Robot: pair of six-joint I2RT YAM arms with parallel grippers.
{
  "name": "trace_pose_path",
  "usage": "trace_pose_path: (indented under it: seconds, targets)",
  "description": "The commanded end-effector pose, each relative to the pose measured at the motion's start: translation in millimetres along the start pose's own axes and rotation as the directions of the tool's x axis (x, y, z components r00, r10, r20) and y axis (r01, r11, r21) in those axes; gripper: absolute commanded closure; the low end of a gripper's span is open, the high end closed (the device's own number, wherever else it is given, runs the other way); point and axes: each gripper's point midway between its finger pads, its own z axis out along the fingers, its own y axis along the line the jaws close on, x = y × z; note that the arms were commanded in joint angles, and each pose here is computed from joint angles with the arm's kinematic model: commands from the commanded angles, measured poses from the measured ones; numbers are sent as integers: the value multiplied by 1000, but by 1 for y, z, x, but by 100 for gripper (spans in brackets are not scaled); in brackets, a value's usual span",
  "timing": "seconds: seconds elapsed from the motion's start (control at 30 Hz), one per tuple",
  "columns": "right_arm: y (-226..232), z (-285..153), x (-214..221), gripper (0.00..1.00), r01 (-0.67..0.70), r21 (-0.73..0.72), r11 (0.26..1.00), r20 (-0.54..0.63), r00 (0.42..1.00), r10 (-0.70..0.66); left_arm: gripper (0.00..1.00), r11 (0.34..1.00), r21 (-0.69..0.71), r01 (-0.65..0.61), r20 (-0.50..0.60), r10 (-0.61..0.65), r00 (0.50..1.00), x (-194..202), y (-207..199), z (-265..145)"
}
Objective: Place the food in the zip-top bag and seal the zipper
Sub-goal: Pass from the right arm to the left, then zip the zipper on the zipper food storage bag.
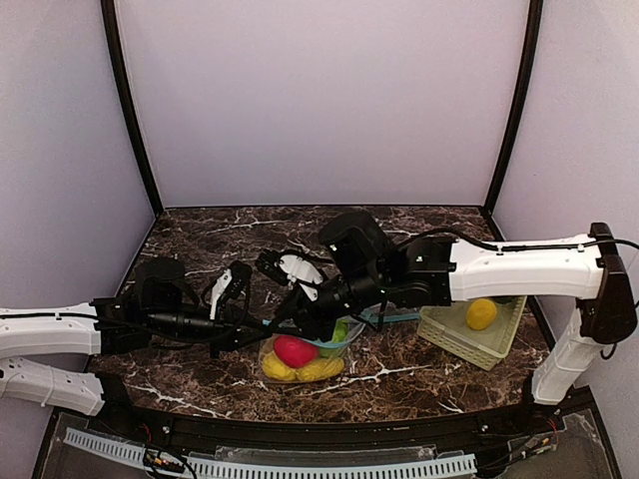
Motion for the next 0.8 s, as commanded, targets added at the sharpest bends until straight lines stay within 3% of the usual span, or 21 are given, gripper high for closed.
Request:
trace_pose_path:
  seconds: [0.0,0.2,0.5,0.77]
  targets:
    - [2,6,-10,71,25,-37,999,25,999,-24,99,1000,28,-13,25,12,1000,-12,-9,-4]
    - [-5,12,-4,77,16,-26,1000,7,1000,-16,99,1000,27,-13,20,13,1000,-11,-9,-4]
    - [-10,16,0,99,10,-26,1000,-3,1000,-10,99,1000,20,-13,27,12,1000,-12,-9,-5]
    - [-13,12,1,100,10,-9,1000,-1,1000,-10,99,1000,-30,-4,44,5,999,-13,0,-7]
